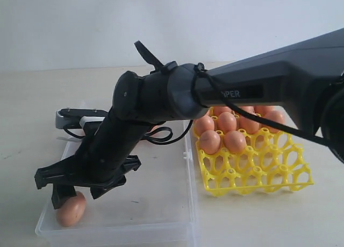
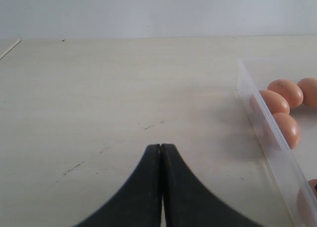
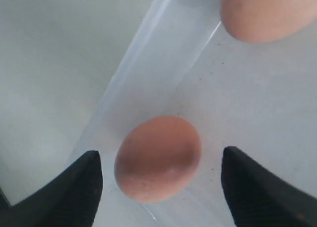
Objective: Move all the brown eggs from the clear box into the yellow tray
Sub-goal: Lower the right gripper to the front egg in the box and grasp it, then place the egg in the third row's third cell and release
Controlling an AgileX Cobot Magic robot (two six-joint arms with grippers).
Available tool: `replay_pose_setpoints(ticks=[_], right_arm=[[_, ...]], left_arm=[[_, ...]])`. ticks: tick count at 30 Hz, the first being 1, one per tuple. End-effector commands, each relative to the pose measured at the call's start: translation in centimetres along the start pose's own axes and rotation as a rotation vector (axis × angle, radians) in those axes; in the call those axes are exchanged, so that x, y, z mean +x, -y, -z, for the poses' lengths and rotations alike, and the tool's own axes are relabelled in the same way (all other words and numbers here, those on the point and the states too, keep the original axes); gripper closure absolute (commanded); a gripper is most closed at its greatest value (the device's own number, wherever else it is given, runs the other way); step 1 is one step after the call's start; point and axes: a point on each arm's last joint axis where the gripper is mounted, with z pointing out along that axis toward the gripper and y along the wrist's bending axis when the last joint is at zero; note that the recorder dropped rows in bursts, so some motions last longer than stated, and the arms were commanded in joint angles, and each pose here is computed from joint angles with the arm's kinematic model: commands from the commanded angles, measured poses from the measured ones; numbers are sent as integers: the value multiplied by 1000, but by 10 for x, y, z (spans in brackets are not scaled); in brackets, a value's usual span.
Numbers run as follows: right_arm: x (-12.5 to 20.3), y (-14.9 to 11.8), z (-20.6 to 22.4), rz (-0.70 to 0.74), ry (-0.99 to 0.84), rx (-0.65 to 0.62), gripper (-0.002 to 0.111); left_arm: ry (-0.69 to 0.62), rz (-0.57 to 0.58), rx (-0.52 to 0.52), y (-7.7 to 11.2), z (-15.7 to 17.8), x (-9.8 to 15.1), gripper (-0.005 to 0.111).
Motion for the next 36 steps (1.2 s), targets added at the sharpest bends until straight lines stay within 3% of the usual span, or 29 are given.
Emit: replay_pose_setpoints(ticks=[1, 8, 11, 14, 17, 22, 26, 29, 36], right_arm=[[0, 4, -8, 4, -1, 12, 42], [-1, 13, -22, -10, 13, 28, 43], [-3, 14, -22, -10, 40, 33, 50], [-4, 13, -21, -9, 48, 34, 74], [-4, 12, -20, 18, 49, 37, 108], [-15, 5, 12, 117, 193, 76, 108], [-9, 20, 80, 294, 592, 269, 108], [23, 52, 136, 338, 841, 396, 108], [113, 134, 172, 234, 918, 644, 108]], left_arm=[[22, 3, 10, 1, 1, -3, 107], [22, 3, 10, 1, 1, -3, 107], [22, 3, 10, 1, 1, -3, 107], [22, 3, 10, 1, 1, -3, 107], [22, 3, 10, 1, 1, -3, 107], [22, 3, 10, 1, 1, -3, 107], [22, 3, 10, 1, 1, -3, 107], [22, 3, 10, 1, 1, -3, 107], [22, 3, 10, 1, 1, -3, 107]])
